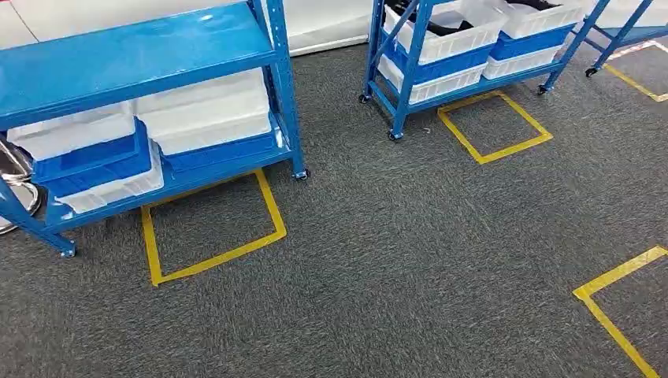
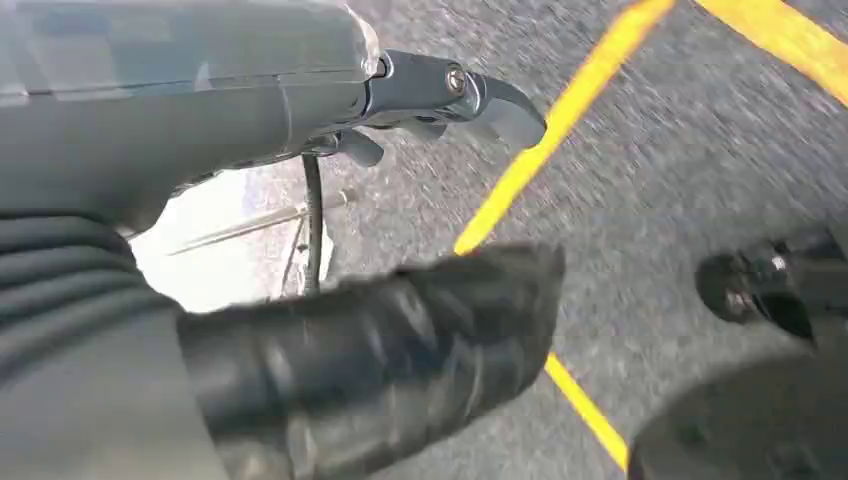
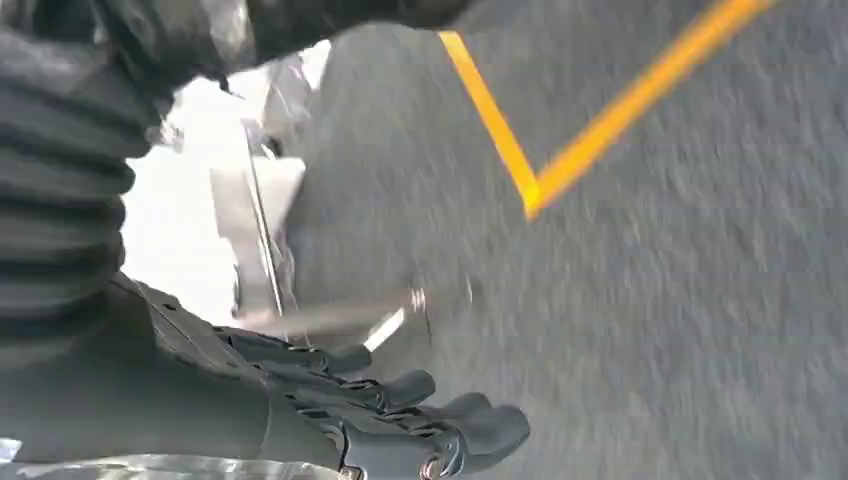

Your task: Take the parts from the cabinet and place them on the table.

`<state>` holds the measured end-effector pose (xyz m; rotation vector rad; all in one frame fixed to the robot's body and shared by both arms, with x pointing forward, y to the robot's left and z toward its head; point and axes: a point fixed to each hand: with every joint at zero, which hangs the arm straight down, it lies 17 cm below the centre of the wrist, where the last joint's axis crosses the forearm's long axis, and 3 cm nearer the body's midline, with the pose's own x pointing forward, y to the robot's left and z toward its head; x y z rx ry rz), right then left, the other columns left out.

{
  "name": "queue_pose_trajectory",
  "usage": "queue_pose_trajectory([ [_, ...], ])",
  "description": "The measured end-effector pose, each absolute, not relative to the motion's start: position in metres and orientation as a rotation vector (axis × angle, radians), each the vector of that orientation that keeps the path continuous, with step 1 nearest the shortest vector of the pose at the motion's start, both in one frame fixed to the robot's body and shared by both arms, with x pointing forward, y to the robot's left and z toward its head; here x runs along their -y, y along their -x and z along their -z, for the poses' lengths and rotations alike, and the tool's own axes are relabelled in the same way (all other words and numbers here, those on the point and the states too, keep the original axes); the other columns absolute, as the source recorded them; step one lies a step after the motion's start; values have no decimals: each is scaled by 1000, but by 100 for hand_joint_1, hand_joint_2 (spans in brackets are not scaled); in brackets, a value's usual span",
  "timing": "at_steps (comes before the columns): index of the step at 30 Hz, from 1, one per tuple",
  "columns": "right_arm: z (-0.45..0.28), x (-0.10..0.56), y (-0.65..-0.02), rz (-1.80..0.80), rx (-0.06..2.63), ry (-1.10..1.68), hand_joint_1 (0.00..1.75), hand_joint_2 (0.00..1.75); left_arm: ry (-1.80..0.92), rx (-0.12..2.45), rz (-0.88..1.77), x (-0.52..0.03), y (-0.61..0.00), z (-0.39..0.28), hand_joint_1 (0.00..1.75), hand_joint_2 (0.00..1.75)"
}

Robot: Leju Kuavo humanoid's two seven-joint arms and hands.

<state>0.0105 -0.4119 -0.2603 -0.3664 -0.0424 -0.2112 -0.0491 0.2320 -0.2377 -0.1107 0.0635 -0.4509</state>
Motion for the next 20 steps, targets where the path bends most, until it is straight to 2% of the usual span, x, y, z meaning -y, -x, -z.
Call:
queue_pose_trajectory([
  [4,266,396,-31,261,74,307,0,175,129,-26,405,-223,42,241,0,175],
  [5,267,393,-36,266,83,299,0,0,131,-20,395,-222,42,242,0,175],
  [6,267,395,-42,271,96,299,0,0,138,-13,385,-219,43,243,0,0],
  [10,266,391,-60,279,136,283,0,0,150,19,350,-213,37,246,0,0],
  [11,266,391,-66,280,148,279,0,175,152,28,344,-211,35,247,0,0],
  [20,269,375,-75,248,189,237,0,175,145,149,282,-205,-10,250,0,0],
])
